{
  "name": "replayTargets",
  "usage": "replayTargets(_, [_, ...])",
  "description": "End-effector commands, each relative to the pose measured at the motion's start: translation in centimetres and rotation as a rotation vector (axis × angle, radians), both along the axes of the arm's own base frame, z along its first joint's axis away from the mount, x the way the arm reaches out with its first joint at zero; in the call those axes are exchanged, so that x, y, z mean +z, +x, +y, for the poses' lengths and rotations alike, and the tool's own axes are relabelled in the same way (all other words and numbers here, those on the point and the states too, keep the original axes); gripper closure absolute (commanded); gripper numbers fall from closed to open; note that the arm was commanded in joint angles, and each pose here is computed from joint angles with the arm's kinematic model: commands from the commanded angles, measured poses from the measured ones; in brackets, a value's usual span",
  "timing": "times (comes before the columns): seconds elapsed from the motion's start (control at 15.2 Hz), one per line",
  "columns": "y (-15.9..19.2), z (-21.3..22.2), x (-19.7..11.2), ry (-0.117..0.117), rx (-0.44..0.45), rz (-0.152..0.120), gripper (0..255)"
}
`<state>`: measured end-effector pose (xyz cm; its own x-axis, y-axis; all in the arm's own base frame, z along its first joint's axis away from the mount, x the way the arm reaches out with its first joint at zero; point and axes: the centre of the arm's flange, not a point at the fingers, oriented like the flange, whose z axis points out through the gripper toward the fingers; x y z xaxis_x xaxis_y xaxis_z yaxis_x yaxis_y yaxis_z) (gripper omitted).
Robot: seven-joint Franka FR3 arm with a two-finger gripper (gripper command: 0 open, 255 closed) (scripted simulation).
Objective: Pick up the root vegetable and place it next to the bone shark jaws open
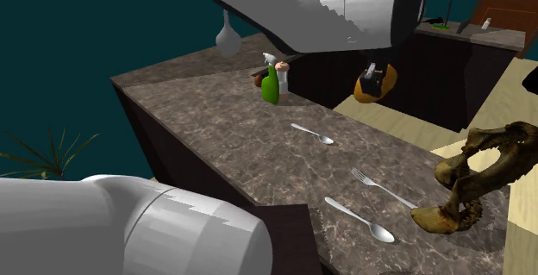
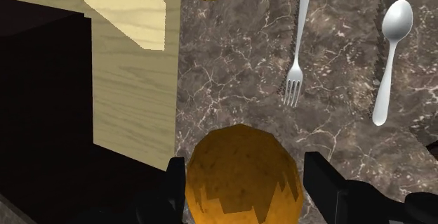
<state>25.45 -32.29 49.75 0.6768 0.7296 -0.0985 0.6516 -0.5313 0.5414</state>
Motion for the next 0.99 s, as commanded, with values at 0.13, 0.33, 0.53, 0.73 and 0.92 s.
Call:
replayTargets(0.13, [-0.2,0.1,-2.0,0.0,0.001,0.0,255])
replayTargets(0.33, [-0.2,0.1,-3.6,0.0,0.001,0.0,255])
replayTargets(0.53, [-0.2,0.1,-5.2,0.0,0.001,0.0,255])
replayTargets(0.73, [-0.2,0.1,-6.8,0.0,0.001,0.0,255])
replayTargets(0.92, [-0.2,0.1,-8.4,0.0,0.001,0.0,255])
